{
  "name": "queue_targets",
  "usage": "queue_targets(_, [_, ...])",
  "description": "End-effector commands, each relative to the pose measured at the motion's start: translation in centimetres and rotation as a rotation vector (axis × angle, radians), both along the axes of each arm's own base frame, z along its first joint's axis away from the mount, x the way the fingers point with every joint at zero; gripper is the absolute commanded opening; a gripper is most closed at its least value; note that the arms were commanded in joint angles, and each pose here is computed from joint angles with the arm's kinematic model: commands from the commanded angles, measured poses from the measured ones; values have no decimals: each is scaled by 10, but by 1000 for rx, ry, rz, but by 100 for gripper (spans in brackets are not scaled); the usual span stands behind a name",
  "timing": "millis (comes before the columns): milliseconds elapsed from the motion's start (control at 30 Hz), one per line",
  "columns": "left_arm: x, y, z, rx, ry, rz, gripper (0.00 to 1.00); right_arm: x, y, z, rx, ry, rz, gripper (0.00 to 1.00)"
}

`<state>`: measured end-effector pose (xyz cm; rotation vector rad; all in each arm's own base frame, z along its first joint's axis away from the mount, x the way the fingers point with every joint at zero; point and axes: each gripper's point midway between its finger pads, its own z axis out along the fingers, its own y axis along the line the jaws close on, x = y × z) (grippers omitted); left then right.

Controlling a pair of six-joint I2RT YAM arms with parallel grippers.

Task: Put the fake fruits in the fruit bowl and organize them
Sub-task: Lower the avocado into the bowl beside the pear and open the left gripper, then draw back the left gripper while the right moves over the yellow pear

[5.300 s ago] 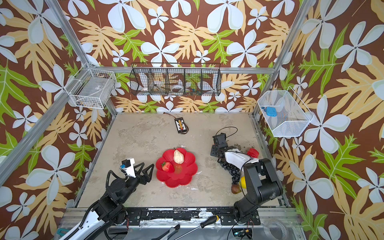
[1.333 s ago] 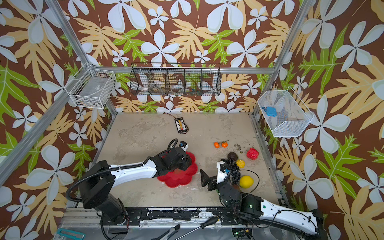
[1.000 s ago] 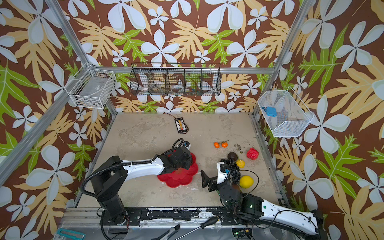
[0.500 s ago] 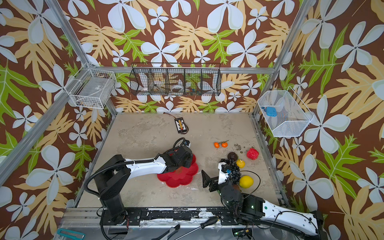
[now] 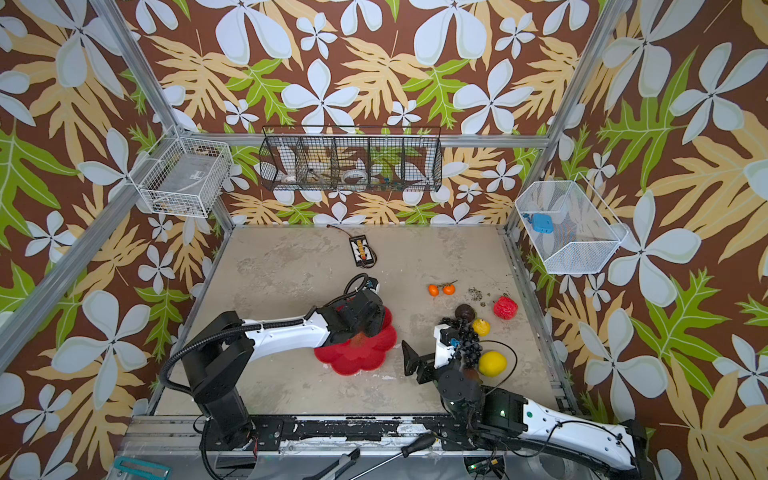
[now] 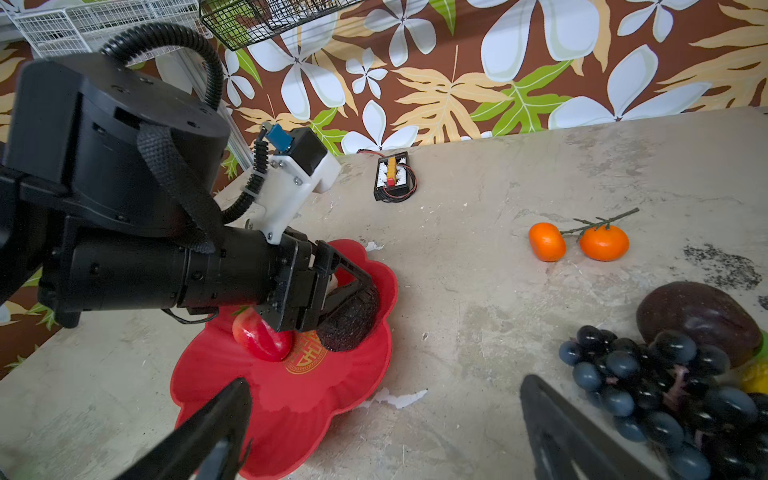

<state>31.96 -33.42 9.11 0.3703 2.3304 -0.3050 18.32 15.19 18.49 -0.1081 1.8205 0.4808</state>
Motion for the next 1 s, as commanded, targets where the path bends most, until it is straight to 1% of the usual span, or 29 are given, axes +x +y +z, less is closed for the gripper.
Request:
queue_targets(0, [-3, 3, 11, -12, -12, -6, 62, 0, 0, 4, 7, -3, -3, 100])
queue_targets(133, [-15, 2, 44, -112, -42, -51, 62, 3, -9, 6, -16, -2, -51, 100])
queue_targets(233, [-29, 16, 77, -214, -105, -69, 63, 6, -22, 9, -48, 1, -119, 98])
queue_targets(367, [-49, 60, 111, -349, -220, -13, 68, 10, -31, 19, -59, 6, -157, 96])
queue_targets(467, [-64, 104, 122, -414, -298, 63, 72, 16, -30, 20, -93, 30, -166, 95])
queue_targets(633, [-83, 162, 118, -461, -389, 182, 75, 36, -28, 15, -200, 118, -188, 95])
queue_targets(733, [-92, 185, 112, -500, -417, 237, 76, 53, -35, 8, -239, 205, -222, 95])
queue_targets(800, [-98, 194, 108, -530, -432, 247, 76, 63, -49, -1, -232, 279, -285, 95])
queue_targets(867, [-102, 200, 102, -547, -443, 252, 77, 69, -65, -13, -191, 363, -339, 95])
queue_targets(967, [-105, 207, 92, -531, -448, 257, 77, 69, -84, -30, -130, 445, -407, 95])
